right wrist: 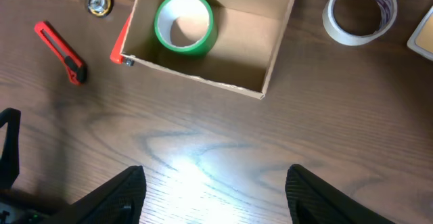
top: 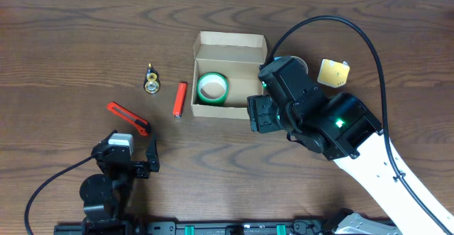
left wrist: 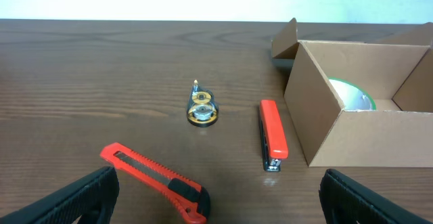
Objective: Pack container
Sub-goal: 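Lift the right gripper out of the box toward the white tape, then grasp the white tape roll with the right gripper and lift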
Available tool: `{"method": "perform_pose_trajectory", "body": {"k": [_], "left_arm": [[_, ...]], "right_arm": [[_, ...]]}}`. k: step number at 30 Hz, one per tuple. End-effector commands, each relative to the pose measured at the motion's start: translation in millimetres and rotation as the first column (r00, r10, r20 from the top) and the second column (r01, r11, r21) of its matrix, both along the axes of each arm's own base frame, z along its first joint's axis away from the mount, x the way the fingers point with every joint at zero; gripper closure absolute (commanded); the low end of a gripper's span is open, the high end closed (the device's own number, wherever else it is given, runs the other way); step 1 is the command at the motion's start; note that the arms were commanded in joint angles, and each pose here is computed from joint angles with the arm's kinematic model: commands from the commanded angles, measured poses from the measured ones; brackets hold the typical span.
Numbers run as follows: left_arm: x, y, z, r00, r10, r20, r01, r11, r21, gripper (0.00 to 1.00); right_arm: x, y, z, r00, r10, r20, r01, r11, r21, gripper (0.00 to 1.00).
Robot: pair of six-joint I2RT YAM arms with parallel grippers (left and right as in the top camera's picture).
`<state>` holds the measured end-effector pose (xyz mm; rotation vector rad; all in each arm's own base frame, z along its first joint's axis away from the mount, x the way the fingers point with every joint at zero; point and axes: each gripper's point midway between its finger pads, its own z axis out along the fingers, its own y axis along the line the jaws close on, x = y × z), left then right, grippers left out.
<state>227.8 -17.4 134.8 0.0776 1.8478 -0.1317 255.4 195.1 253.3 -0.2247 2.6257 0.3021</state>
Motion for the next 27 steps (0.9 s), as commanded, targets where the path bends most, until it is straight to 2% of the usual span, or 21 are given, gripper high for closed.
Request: {"method": "perform_pose_trajectory", "body": {"k": [1, 8, 15, 21, 27], "left_arm": [[0, 2, -10, 1.0, 0.012, -0.021, -0.012, 1.0, -0.011, 0.05], [0, 2, -10, 1.0, 0.012, -0.021, -0.012, 1.0, -0.011, 0.04], [0, 2, -10, 1.0, 0.012, -0.021, -0.012, 1.0, -0.011, 0.05], [0, 2, -10, 1.0, 0.012, -0.021, -0.012, 1.0, -0.011, 0.05], [0, 2, -10, 1.0, 0.012, -0.021, -0.012, 1.0, -0.011, 0.05]], "right_arm": [[3, -2, 1, 1.0, -0.002, 0.022, 0.002, 1.0, -0.017, 0.29], [32, -38, 6, 0.989, -0.113, 0.099, 0.121, 0.989, -0.084, 0.19], [72, -87, 13, 0.97, -0.195, 0.146, 0.206, 0.977, -0.06, 0.18], [85, -122, 4, 0.949, -0.29, 0.124, 0.301, 0.95, -0.078, 0.17], [90, -126, -8, 0.954, -0.282, 0.101, 0.293, 0.949, -0.114, 0.16]]}}
